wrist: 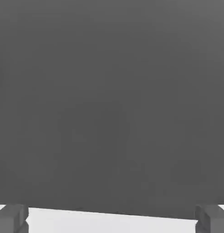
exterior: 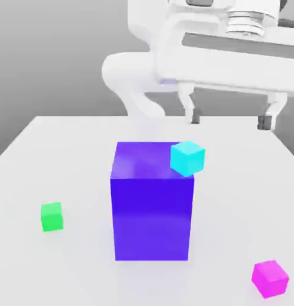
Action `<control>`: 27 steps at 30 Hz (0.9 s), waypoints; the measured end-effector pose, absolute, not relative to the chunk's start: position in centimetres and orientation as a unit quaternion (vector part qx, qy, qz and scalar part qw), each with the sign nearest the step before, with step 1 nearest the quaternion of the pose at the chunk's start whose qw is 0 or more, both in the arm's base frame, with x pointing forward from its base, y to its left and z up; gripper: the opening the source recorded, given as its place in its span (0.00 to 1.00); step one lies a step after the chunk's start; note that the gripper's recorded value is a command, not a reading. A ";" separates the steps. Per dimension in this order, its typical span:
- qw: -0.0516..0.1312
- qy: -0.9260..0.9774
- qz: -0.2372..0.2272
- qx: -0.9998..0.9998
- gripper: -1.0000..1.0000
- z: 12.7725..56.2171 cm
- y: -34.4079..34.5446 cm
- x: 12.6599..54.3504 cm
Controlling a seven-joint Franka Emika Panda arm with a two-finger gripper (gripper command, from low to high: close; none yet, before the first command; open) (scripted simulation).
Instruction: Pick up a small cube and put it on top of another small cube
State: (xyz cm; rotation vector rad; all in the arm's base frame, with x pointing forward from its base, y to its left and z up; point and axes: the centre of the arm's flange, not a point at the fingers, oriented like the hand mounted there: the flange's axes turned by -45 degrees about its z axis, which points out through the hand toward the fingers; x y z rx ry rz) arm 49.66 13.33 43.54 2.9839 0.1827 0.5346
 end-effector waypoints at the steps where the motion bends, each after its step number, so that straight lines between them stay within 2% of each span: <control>1: 0.052 0.065 0.164 0.983 0.50 41.8 14.1 49.8; 8: 0.035 0.105 0.081 0.990 0.50 29.7 19.8 48.9; 14: 0.005 0.132 0.011 0.991 0.50 20.4 24.3 45.5; 18: -0.001 0.135 0.001 0.991 0.50 14.7 24.9 45.0; 19: -0.001 0.135 0.001 0.991 0.00 13.5 24.9 44.9; 25: -0.001 0.136 0.001 0.991 0.00 12.9 25.0 44.8; 27: -0.001 0.135 0.001 0.991 0.00 14.3 25.0 44.9</control>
